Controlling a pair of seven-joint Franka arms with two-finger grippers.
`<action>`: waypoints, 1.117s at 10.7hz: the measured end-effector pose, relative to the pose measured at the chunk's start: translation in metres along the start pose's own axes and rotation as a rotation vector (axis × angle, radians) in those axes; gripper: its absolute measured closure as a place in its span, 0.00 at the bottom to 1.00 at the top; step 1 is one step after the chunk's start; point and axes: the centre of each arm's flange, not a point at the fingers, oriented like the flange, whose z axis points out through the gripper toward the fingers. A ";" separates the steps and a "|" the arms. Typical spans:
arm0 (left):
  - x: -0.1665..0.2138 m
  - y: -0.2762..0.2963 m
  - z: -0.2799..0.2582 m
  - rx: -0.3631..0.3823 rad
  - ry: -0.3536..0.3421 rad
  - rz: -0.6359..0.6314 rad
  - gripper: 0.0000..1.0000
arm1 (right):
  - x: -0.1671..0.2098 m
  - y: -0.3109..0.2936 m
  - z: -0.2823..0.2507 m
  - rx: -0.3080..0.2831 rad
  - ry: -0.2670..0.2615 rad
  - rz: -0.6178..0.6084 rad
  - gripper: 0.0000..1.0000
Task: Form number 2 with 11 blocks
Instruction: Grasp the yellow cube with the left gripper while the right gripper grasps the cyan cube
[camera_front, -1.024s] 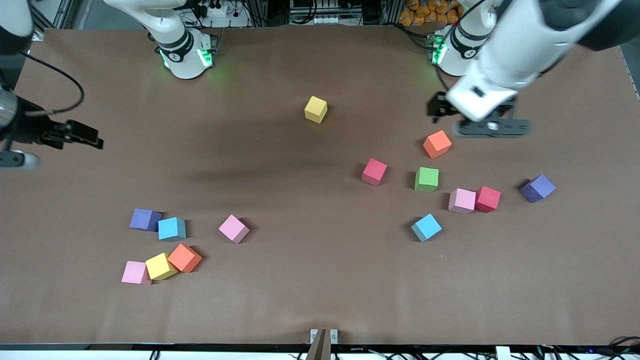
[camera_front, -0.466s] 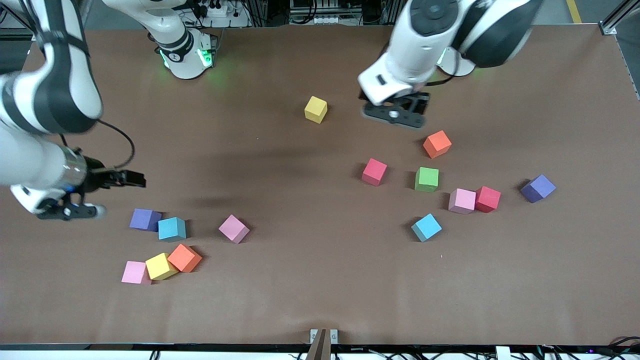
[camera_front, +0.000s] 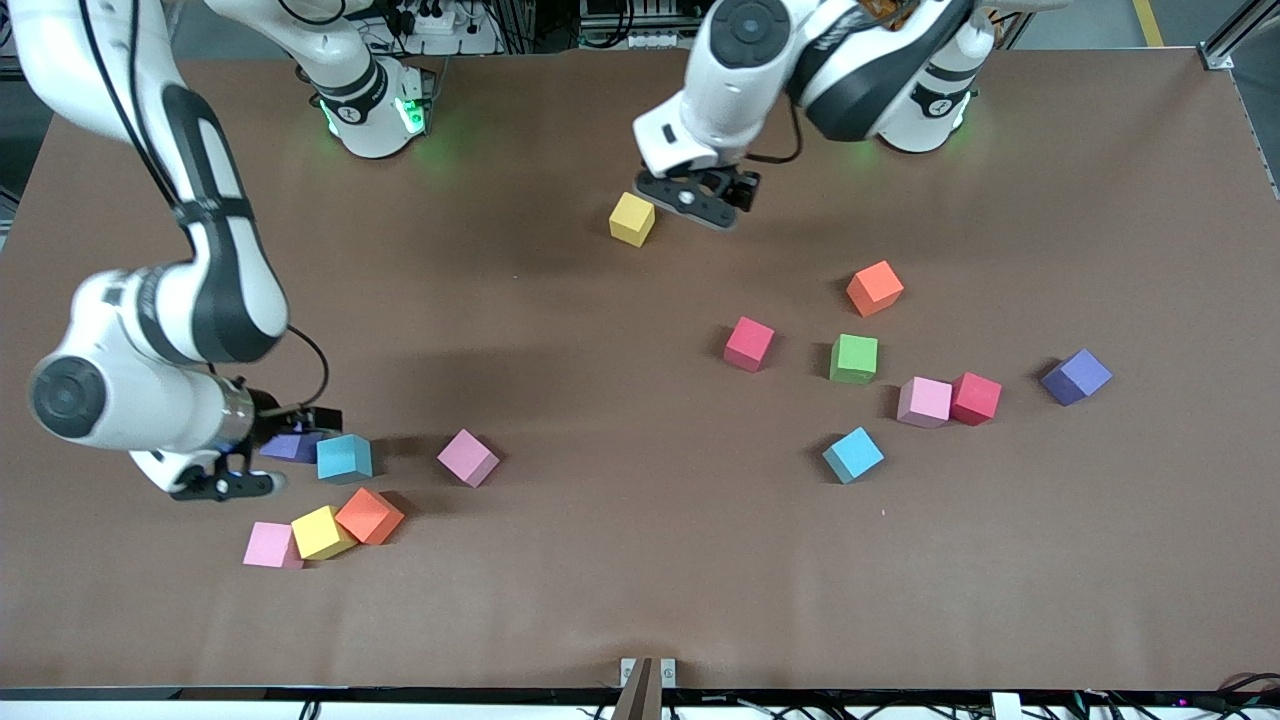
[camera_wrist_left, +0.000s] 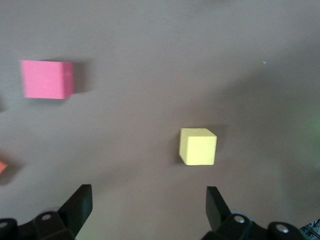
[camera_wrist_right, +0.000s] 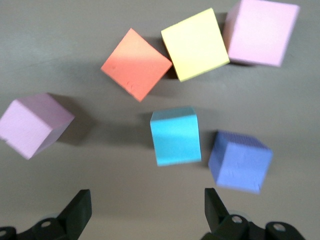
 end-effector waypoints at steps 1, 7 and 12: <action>-0.009 0.017 0.021 -0.005 -0.007 0.035 0.00 | 0.006 0.002 0.021 -0.002 0.003 -0.024 0.00; -0.032 0.064 0.131 0.036 -0.107 0.018 0.00 | 0.017 0.012 0.072 -0.006 -0.005 -0.070 0.00; -0.031 0.088 0.188 0.099 -0.123 -0.124 0.00 | 0.019 0.019 0.098 -0.007 -0.019 -0.067 0.00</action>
